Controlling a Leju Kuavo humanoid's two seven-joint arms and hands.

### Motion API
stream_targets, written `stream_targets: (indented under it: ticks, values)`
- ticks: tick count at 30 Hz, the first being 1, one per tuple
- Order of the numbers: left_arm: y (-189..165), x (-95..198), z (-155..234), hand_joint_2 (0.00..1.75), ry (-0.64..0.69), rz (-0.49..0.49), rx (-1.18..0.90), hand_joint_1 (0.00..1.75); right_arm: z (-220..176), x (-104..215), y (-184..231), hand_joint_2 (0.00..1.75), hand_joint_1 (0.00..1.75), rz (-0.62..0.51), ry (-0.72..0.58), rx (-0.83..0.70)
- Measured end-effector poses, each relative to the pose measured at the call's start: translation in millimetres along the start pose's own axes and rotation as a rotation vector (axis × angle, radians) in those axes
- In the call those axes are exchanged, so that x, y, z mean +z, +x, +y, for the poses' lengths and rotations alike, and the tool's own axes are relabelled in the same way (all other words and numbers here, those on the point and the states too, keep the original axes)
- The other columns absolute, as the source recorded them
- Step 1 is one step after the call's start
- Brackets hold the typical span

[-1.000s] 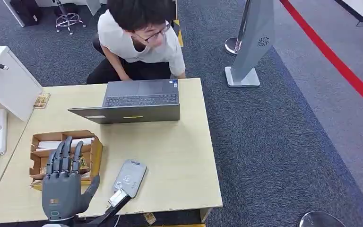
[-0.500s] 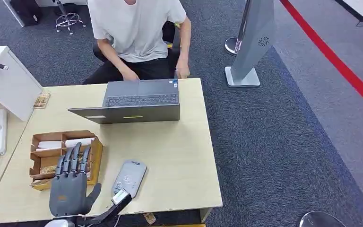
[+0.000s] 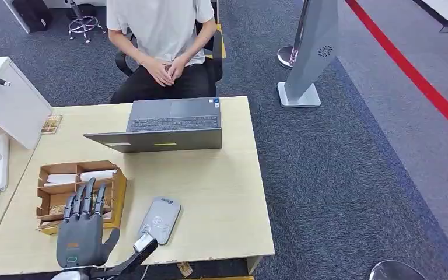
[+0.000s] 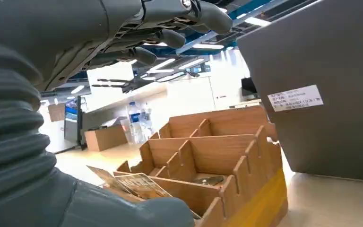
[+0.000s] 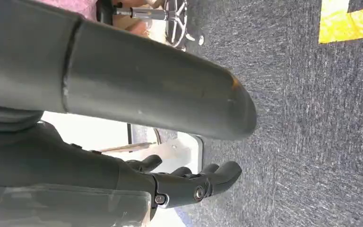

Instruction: Pass the card to the sensor for recognition and then transmit it.

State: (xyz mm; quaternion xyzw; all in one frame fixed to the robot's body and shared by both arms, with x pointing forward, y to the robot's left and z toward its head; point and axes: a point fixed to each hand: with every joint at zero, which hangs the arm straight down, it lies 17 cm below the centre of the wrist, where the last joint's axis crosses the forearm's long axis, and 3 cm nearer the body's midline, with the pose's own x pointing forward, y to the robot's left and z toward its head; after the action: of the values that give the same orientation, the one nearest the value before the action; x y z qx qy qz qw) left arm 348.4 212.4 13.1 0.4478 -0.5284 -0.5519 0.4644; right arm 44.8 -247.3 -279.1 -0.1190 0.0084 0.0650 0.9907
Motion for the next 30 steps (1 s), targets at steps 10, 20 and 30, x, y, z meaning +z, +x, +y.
stream_targets:
  ticks: [10,20,30]
  values:
    - [-23.3,7.7,7.1,1.75,0.016,0.048,-0.006,0.0,-0.4,-0.2,-0.7,1.75,0.0,0.003,0.0,-0.008]
    - [-48.4,12.6,14.9,1.75,0.035,0.096,-0.009,0.0,-0.4,-0.2,-0.7,1.75,0.0,0.003,-0.001,-0.008]
    - [-72.9,15.2,23.3,1.75,0.057,0.145,-0.001,0.0,-1.2,-0.4,-0.8,1.75,0.0,0.003,-0.002,-0.008]
